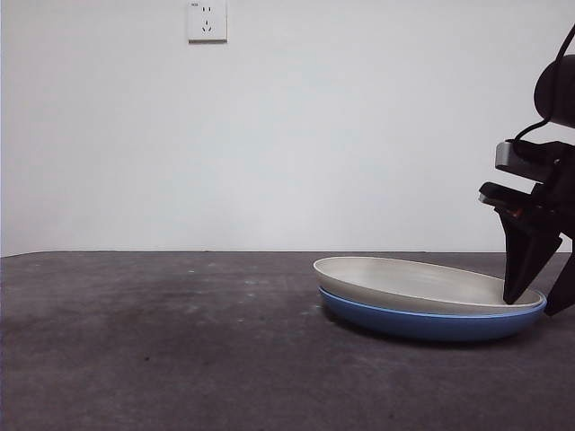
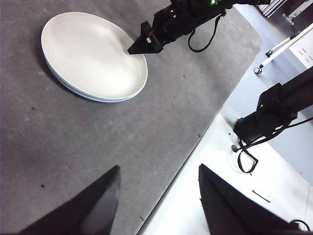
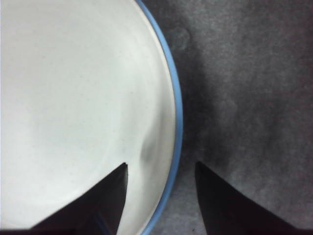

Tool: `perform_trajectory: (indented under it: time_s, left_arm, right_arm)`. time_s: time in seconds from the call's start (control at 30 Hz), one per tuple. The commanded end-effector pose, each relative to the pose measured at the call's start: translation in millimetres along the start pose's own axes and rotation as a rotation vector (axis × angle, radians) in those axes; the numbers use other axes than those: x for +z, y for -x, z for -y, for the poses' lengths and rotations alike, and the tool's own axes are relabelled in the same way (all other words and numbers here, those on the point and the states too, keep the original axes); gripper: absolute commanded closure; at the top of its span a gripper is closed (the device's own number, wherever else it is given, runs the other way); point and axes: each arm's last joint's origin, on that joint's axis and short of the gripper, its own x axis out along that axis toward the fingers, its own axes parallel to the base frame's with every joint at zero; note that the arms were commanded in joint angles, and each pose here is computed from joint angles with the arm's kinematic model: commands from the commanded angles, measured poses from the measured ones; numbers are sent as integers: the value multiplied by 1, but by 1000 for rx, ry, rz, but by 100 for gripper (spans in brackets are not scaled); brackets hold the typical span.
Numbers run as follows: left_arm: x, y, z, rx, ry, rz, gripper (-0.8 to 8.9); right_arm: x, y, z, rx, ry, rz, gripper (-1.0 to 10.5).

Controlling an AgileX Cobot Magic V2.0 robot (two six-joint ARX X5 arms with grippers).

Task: Pick up the white plate, put it on the blue plate, put it on desk

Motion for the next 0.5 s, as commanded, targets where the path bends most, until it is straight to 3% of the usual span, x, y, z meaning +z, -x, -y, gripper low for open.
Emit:
perform_trajectory:
  time_s: [0.03,0.13,0.4,0.5]
  left_arm:
    - [3,-1,1,-8,-23,7,561]
    - [3,-1,1,-8,-23,7,561]
    - [3,-1,1,-8,-23,7,561]
    - [3,-1,1,-8,-23,7,561]
  right_arm:
    - [1,-4,1,-4,-11,-1,760]
    - [2,-4,1,-3,-10,8,846]
    - [2,-4,1,-32,-35,13,867]
    - [2,-4,1,-32,-35,13,932]
